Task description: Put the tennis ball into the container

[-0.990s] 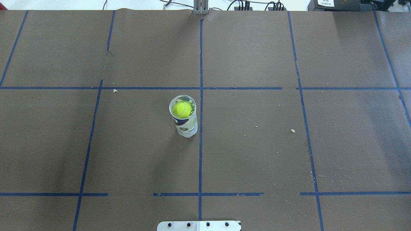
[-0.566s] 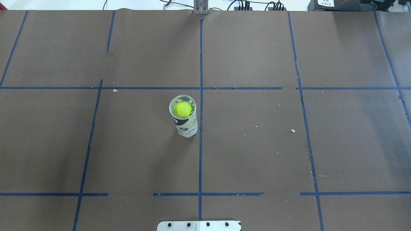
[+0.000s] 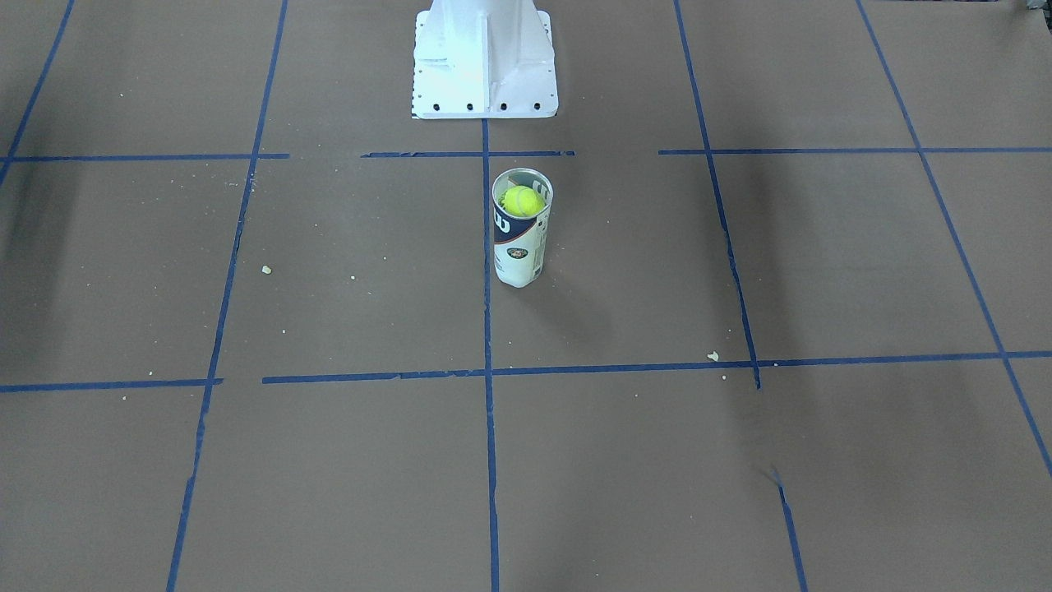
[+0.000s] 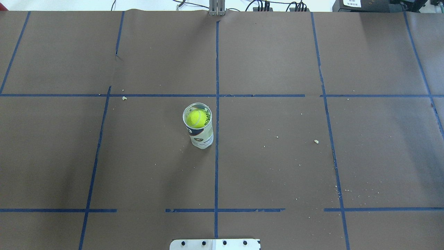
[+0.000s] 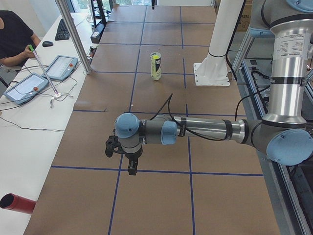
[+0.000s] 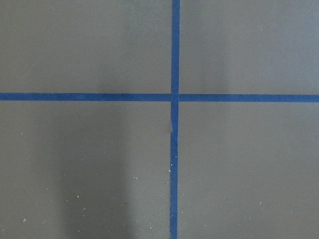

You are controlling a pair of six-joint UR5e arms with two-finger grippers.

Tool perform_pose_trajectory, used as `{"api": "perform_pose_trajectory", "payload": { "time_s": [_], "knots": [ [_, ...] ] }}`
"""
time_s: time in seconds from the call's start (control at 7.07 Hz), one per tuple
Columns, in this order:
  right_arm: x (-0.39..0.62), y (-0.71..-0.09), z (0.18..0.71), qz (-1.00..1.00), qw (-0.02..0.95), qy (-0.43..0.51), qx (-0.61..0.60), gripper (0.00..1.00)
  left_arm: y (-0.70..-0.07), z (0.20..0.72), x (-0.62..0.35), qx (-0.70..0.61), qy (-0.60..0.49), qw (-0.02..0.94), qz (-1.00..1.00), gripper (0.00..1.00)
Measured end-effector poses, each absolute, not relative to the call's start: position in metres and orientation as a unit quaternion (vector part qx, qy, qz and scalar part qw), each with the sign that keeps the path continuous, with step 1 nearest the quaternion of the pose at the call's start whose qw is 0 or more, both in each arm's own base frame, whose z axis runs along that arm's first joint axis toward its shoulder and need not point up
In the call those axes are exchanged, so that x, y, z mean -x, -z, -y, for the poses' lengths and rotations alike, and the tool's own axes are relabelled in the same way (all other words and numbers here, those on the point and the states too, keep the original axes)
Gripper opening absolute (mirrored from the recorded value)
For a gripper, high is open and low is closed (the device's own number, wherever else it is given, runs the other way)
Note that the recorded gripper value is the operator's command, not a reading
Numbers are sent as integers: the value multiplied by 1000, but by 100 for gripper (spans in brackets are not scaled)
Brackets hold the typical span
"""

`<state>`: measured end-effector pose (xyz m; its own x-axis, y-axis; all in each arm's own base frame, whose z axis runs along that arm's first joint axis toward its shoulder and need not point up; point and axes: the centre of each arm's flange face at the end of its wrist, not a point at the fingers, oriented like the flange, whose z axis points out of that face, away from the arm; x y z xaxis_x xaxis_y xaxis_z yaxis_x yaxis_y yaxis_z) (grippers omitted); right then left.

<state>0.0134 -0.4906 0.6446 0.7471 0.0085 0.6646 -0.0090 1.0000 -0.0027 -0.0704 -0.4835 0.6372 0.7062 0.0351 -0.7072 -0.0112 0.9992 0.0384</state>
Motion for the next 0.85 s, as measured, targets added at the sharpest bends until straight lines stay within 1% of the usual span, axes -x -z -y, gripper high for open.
{"api": "perform_pose_trajectory", "payload": {
  "time_s": [0.85],
  "knots": [
    [-13, -645, 491, 356, 935, -4, 0, 100, -644, 479, 70, -8, -10, 923, -384, 100]
  ]
}}
